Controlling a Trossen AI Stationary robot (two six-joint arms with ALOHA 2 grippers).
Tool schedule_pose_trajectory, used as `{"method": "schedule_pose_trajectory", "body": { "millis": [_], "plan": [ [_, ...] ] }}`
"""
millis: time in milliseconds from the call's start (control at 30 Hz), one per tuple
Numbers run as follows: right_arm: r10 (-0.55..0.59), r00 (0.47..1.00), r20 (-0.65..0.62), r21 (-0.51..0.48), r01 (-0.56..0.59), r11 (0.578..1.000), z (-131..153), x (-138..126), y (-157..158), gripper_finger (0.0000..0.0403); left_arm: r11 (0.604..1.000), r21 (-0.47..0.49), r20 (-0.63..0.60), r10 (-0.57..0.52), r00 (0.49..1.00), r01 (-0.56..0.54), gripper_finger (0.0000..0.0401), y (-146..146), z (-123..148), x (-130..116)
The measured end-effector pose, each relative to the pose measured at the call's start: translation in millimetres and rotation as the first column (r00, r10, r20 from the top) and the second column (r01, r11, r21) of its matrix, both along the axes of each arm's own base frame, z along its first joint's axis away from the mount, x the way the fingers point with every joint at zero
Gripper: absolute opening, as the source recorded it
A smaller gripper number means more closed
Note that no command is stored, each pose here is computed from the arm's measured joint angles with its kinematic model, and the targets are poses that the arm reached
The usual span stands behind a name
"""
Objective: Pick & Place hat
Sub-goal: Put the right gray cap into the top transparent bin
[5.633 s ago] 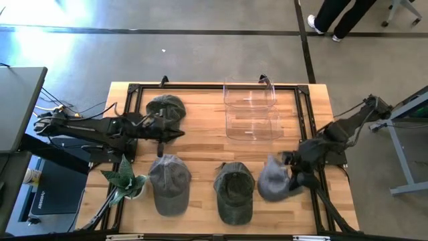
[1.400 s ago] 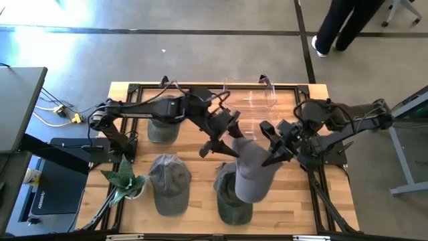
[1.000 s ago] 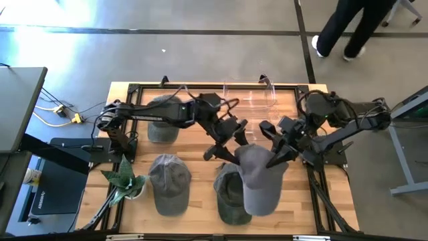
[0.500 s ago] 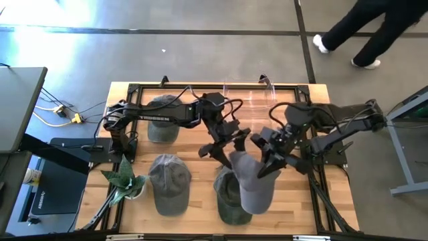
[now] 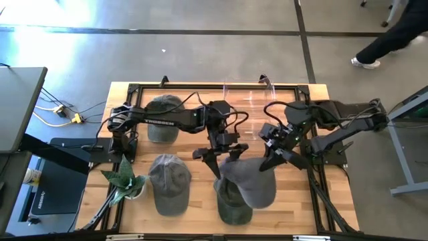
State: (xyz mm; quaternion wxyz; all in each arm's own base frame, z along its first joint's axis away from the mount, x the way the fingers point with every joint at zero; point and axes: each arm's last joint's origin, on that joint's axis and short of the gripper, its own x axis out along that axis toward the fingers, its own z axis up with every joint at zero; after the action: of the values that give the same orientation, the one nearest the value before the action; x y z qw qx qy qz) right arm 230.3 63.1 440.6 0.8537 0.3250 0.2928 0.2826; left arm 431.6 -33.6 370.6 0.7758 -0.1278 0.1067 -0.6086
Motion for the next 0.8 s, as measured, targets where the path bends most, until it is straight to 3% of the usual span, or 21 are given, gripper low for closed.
{"method": "schedule_pose_trajectory", "body": {
  "millis": [300, 500, 800],
  "plan": [
    [-0.071, 0.994, 0.082, -0.022, 0.073, 0.997, 12, -18, 5, 0.0002, 0.996, 0.017, -0.014, 0.093, 0.996, -0.092, 0.0275, 4, 0, -1],
    [-0.093, 0.99, 0.105, -0.049, 0.098, 0.994, 14, -24, 10, 0.0002, 0.983, 0.015, 0.057, 0.184, 0.981, -0.185, 0.0271, 16, 24, -15],
    [-0.096, 0.98, 0.174, -0.176, 0.126, 0.976, 12, -28, 16, 0.0002, 0.975, -0.002, 0.116, 0.222, 0.968, -0.223, 0.0185, 26, 55, -40]
  ]
}}
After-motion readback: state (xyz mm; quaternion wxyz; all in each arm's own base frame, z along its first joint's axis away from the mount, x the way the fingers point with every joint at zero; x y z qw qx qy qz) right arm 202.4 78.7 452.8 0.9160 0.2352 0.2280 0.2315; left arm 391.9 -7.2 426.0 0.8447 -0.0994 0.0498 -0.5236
